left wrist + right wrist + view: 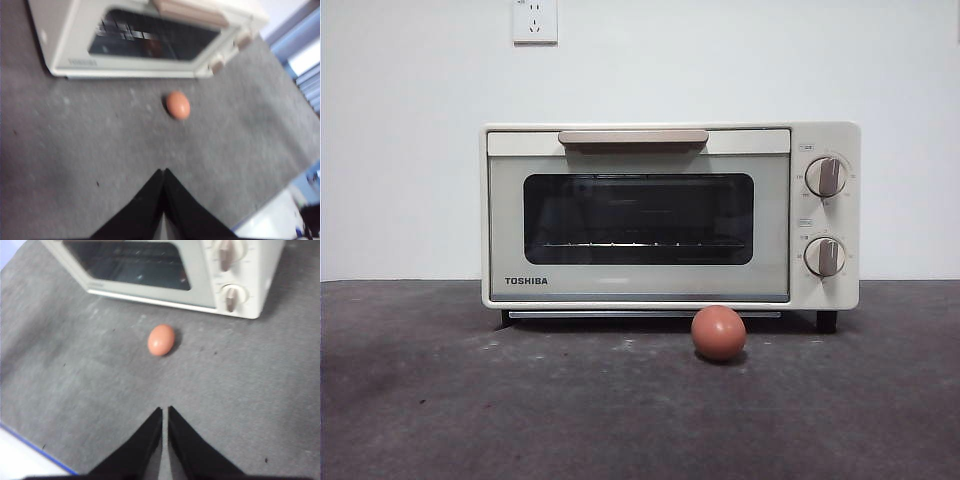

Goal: Eggoven

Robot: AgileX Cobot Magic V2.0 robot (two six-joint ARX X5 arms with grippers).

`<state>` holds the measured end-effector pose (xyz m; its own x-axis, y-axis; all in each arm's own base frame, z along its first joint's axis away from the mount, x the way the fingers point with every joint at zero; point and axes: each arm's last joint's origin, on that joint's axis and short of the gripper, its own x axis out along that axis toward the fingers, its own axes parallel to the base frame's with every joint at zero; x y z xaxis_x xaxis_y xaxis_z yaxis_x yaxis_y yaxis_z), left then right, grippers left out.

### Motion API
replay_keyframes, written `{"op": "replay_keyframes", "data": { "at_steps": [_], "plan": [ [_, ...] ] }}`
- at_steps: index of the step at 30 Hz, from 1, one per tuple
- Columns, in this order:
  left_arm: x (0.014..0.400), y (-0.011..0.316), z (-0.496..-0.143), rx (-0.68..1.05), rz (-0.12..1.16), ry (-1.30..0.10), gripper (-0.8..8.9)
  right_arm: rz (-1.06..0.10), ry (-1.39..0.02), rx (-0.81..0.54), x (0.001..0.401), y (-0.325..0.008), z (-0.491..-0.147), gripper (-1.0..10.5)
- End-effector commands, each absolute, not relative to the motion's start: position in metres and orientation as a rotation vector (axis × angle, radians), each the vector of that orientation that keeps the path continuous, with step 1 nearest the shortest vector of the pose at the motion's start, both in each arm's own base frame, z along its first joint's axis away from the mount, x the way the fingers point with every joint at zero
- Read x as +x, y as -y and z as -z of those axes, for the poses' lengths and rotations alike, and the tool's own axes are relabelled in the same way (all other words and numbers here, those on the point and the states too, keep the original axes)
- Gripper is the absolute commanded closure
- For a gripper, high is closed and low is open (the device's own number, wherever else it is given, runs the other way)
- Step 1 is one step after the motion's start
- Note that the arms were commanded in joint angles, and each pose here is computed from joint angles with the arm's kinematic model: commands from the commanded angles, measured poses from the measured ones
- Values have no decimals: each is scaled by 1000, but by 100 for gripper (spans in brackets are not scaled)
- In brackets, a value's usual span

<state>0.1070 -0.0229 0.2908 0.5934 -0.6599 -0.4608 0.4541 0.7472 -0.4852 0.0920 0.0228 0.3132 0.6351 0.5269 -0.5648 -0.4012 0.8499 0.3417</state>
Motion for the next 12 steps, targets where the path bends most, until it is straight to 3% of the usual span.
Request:
{"op": "replay_keyframes", "data": {
  "at_steps": [1,7,12],
  "plan": [
    [107,25,-296,-284,701,-643,808,-571,-689,160,92,-25,-318,940],
    [107,26,-296,-281,710,-643,808,-558,-716,206,95,-27,-318,609],
    [107,26,-296,-282,710,-642,808,-557,-740,238,99,-29,-317,597]
  ]
}}
